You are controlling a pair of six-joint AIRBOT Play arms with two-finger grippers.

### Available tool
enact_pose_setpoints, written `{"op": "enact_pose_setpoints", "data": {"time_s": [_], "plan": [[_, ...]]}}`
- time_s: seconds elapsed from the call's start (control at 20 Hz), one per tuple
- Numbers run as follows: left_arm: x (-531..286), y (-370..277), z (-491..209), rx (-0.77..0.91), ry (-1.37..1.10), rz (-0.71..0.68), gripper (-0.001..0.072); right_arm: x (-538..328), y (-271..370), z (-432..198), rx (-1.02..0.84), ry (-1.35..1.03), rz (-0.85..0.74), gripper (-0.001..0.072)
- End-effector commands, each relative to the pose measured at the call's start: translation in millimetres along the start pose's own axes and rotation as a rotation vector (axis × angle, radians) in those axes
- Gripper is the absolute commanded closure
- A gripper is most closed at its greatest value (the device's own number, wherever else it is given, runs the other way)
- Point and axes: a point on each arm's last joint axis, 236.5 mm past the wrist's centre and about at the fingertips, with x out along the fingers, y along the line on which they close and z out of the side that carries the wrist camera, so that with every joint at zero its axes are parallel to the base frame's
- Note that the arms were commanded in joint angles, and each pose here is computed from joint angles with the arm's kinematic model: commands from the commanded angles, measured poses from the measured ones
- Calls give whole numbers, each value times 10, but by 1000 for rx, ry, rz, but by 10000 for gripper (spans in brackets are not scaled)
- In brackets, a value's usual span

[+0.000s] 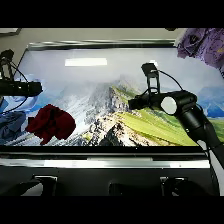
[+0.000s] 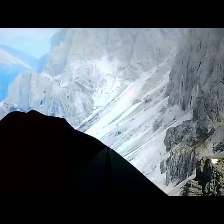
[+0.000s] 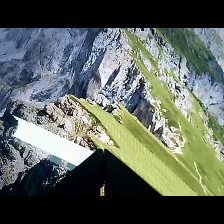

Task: Fold the clothes and pants, and hang the long-sleeved shirts on hangers.

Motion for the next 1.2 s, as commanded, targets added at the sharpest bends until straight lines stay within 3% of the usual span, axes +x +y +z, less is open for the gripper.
{"op": "enact_pose_setpoints", "data": {"time_s": [0.0,1.15], "plan": [[4,-1,-2,0,1,0,690,1,4,0,0,0,1,677],[63,13,-5,-2,7,1,690,1,4,0,0,0,1,677]]}}
